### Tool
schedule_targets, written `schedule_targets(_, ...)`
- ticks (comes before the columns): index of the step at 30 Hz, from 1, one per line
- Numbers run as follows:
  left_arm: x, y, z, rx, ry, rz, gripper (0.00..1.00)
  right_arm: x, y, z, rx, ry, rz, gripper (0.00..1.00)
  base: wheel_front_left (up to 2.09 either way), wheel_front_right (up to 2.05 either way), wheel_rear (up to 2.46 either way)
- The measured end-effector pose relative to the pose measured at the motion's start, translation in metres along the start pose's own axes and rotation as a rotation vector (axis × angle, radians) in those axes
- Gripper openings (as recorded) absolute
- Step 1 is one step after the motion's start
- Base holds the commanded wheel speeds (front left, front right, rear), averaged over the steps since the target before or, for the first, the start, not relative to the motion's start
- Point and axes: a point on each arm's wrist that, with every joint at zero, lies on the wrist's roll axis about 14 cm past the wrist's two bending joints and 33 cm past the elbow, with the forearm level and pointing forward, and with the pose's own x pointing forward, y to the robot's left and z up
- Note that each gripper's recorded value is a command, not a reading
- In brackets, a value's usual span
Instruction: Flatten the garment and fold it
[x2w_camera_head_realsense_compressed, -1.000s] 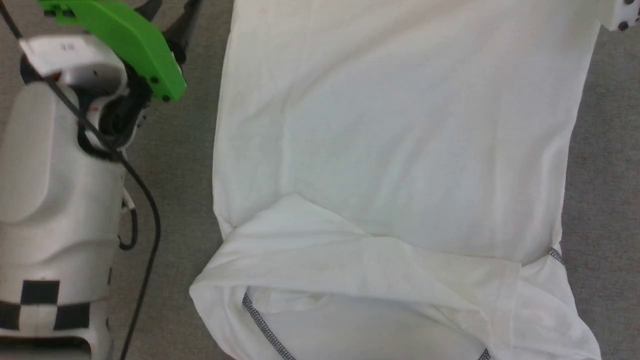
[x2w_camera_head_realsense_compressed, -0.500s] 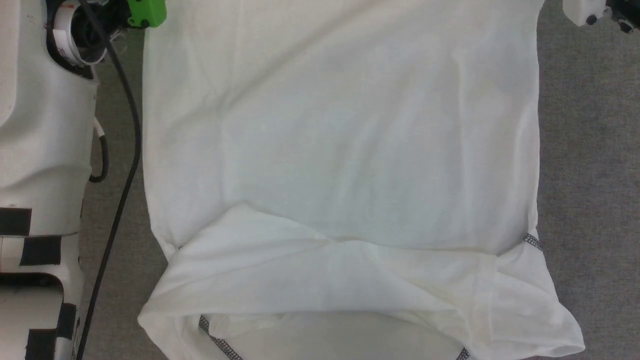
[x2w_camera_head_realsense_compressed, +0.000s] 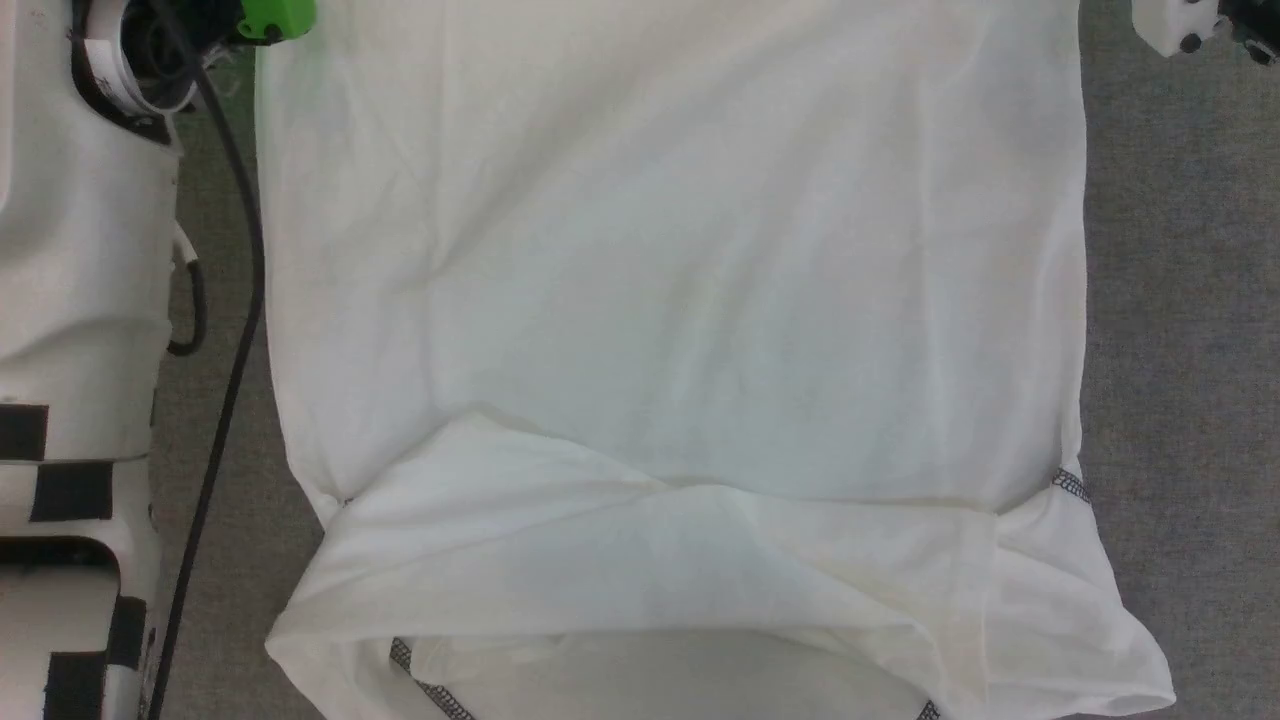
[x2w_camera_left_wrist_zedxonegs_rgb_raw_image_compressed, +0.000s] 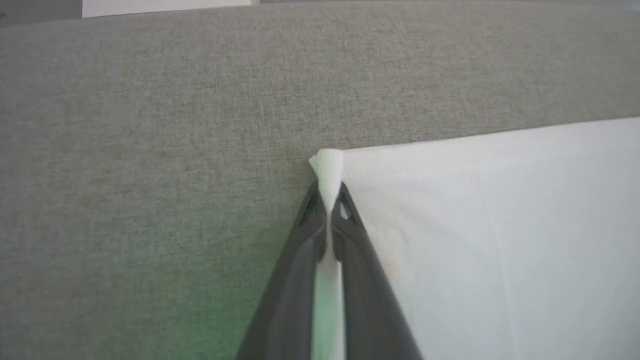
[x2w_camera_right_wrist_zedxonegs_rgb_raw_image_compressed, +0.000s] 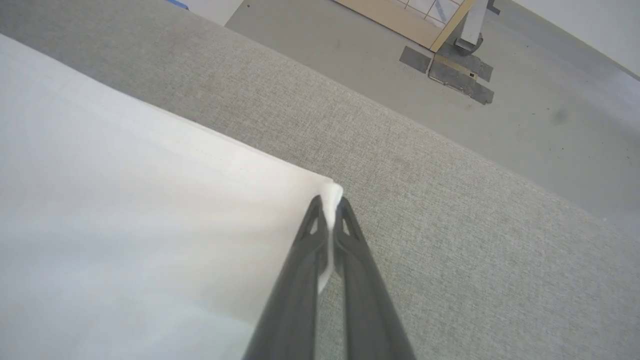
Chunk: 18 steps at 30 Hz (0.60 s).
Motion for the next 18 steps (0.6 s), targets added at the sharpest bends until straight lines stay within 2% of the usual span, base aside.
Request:
schedule_targets(5, -0.016, -0.008, 0.019, -0.035, -0.136, -0.046, 0.00, -0.008, -0.004, 0.009, 0.008, -0.025, -0.012, 0.00, 0.00, 0.00, 0.00)
schedule_targets(13, -0.076, -0.019, 0.078, -0.016, -0.437, -0.101, 0.00, -0.040, -0.010, 0.044, 0.014, -0.148, -0.043, 0.00, 0.00, 0.00, 0.00)
schedule_targets(18, -0.114, -0.027, 0.084, -0.040, -0.555, -0.138, 0.00, -0.064, -0.007, 0.049, 0.032, -0.217, -0.050, 0.00, 0.00, 0.00, 0.00)
